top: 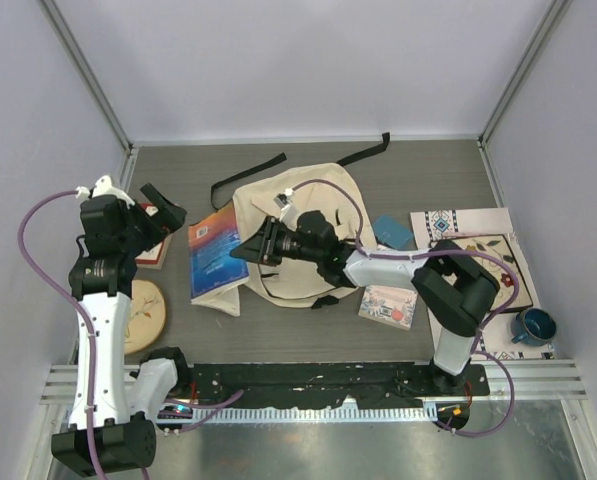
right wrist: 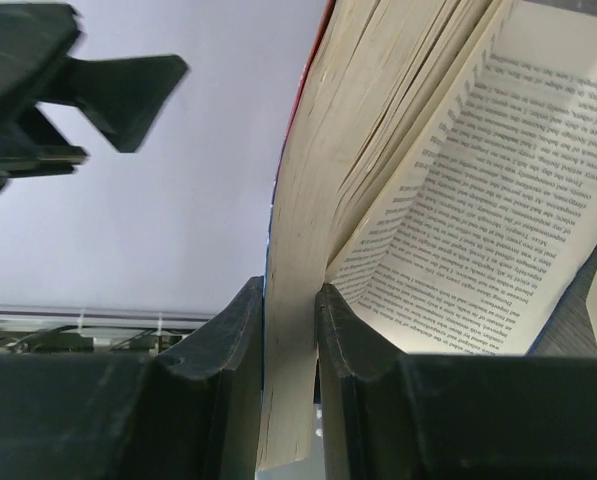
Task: Pack the student bag
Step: Pick up the book from the center of the board.
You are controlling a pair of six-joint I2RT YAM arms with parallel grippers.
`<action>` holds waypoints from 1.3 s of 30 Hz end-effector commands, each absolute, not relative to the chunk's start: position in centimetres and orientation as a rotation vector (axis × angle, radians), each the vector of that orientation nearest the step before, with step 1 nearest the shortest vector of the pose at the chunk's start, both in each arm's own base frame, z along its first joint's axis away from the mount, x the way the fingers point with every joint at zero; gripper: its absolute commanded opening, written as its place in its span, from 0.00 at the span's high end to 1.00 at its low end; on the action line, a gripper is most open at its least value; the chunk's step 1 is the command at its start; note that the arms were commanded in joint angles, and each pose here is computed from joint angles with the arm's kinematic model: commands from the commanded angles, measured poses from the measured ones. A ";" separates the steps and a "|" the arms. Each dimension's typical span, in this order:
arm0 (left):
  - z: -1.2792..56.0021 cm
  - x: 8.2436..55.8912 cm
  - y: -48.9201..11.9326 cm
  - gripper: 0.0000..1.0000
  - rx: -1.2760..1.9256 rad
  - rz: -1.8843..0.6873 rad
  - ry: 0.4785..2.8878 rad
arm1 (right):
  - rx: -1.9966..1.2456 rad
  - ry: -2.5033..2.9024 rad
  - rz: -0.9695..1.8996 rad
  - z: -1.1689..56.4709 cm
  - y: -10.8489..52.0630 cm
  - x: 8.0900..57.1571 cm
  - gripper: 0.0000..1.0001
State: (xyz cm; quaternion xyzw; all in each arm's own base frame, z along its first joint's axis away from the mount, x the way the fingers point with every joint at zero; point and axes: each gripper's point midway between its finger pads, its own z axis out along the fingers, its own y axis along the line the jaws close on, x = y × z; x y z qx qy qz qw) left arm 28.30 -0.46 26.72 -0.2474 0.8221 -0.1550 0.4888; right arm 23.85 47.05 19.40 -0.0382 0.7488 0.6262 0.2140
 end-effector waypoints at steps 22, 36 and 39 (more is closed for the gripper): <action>27.0 29.1 -8.6 0.00 -0.424 -1.000 1.931 | -0.206 1.525 1.929 35.6 36.8 22.5 0.99; 15.9 26.7 -11.0 0.00 -0.514 -1.133 2.021 | -0.142 1.788 1.899 25.3 36.4 21.5 0.99; 14.8 26.3 -12.1 0.00 -0.495 -1.164 2.016 | -0.108 1.819 1.900 23.3 36.0 21.1 0.99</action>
